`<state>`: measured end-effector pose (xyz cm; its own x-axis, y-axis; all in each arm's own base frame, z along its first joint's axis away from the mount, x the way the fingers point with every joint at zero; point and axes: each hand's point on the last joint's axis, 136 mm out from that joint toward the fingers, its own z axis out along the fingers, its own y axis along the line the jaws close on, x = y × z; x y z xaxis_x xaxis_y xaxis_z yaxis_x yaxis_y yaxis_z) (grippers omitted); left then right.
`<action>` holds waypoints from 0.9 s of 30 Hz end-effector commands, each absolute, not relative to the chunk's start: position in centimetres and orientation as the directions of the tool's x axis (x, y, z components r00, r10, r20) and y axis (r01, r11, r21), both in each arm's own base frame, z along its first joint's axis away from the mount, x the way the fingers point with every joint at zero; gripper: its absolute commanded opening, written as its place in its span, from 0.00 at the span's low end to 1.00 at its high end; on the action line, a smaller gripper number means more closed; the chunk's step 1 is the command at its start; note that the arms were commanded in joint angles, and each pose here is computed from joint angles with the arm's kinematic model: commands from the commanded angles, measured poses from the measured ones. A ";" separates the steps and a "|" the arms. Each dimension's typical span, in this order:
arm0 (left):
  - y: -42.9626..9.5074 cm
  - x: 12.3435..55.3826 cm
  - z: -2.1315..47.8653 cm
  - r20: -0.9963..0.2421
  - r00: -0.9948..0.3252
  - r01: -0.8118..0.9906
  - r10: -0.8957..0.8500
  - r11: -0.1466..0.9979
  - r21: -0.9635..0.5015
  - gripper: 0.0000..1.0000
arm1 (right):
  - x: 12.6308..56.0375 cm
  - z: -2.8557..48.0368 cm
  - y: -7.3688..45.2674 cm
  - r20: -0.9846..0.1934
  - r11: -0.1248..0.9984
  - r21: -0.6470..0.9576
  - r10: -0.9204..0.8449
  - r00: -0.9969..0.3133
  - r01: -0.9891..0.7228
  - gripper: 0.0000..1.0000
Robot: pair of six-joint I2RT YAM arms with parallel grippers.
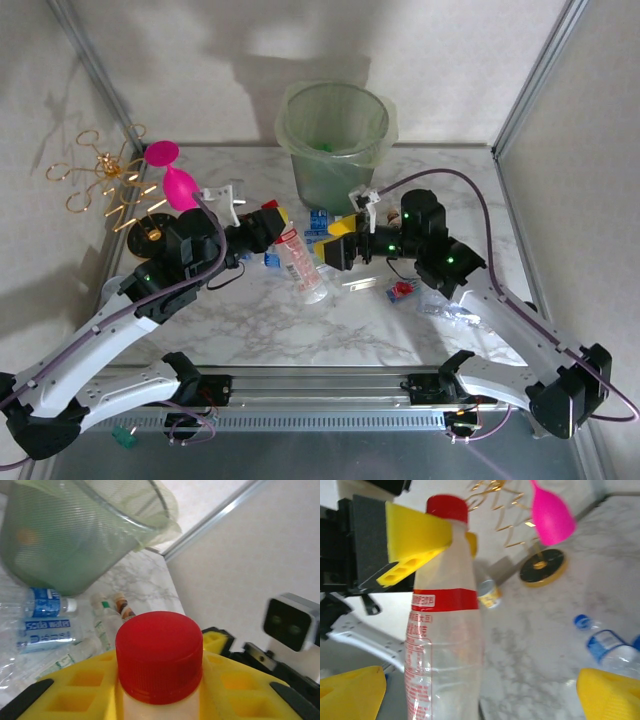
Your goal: Put the plastic bottles in the bin
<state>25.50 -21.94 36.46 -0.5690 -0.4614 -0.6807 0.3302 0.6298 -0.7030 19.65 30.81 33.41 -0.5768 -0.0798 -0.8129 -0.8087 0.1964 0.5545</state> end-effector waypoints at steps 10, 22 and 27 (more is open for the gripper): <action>-22.6 23.4 42.1 -0.747 -0.500 0.524 -0.438 0.534 -0.664 0.29 | 12.6 36.7 35.3 -0.812 -0.209 0.583 -0.178 -0.556 -0.785 0.97; -22.4 22.7 42.7 -0.749 -0.494 0.546 -0.442 0.512 -0.663 0.26 | 14.4 35.4 36.3 -0.783 -0.148 0.621 -0.145 -0.605 -0.769 0.66; -22.1 22.5 42.7 -0.749 -0.490 0.544 -0.445 0.515 -0.662 0.41 | 14.4 35.9 36.3 -0.793 -0.150 0.609 -0.137 -0.594 -0.779 0.52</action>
<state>23.18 -22.59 40.42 -0.5304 -0.4247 -0.7337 0.4976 0.5448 -0.6750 14.54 36.25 34.58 -0.6252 -0.1686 -0.7620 -0.7532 -0.1253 0.6457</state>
